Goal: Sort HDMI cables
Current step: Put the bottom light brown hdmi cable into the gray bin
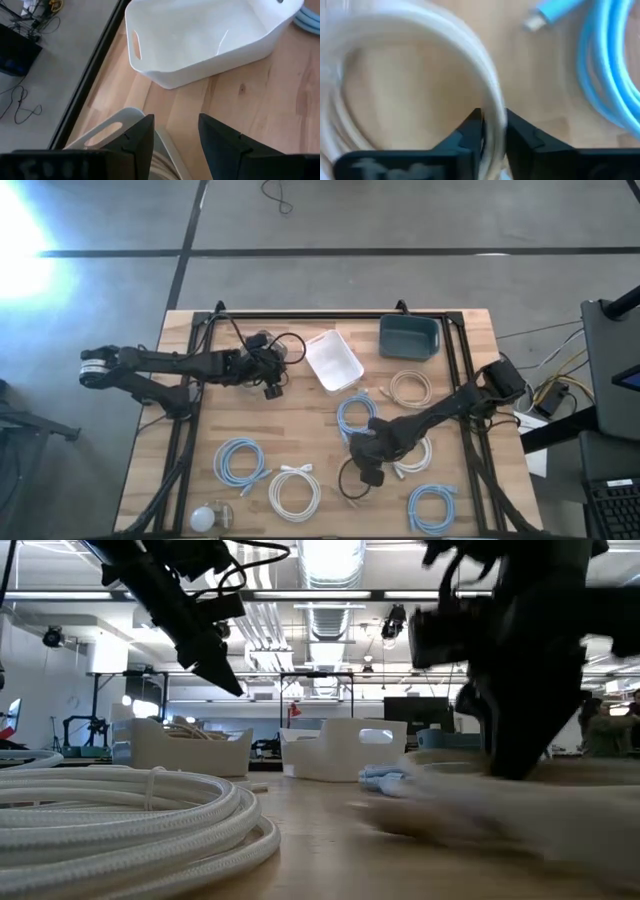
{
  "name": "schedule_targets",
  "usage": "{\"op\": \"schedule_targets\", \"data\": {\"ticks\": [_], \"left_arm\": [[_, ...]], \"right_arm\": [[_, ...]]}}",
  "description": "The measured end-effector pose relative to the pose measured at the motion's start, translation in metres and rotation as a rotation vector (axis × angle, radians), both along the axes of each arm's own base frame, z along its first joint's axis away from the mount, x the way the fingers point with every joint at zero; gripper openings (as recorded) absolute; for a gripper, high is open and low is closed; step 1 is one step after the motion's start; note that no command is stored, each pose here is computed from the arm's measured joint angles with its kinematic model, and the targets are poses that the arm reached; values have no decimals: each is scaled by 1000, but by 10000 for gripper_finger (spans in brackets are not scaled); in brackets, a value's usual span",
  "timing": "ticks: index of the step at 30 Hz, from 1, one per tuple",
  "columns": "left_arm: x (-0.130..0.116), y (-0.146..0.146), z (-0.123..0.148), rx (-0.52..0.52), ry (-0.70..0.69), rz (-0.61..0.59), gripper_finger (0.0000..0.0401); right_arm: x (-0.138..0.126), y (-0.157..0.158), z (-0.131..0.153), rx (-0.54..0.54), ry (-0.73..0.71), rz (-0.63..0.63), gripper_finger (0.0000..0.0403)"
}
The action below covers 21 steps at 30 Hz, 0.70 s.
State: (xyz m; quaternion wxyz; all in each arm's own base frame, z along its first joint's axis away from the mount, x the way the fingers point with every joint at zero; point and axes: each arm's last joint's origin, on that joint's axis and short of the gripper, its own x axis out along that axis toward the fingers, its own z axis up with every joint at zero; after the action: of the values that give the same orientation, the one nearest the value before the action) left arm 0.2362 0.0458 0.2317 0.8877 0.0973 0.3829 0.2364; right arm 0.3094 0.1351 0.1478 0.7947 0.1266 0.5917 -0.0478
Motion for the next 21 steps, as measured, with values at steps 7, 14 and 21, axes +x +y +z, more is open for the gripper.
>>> {"op": "schedule_targets", "data": {"ticks": [7, 14, 21], "left_arm": [[0, -1, -2, -45, -31, 34, 161], [7, -6, 3, -289, -183, -49, 161], [13, -15, 9, -503, -262, -280, 161]], "right_arm": [[20, 8, 33, -26, -128, 127, 28], [37, 1, 59, -483, -277, 333, 29], [52, -35, 70, -889, -273, 213, 29]]}}
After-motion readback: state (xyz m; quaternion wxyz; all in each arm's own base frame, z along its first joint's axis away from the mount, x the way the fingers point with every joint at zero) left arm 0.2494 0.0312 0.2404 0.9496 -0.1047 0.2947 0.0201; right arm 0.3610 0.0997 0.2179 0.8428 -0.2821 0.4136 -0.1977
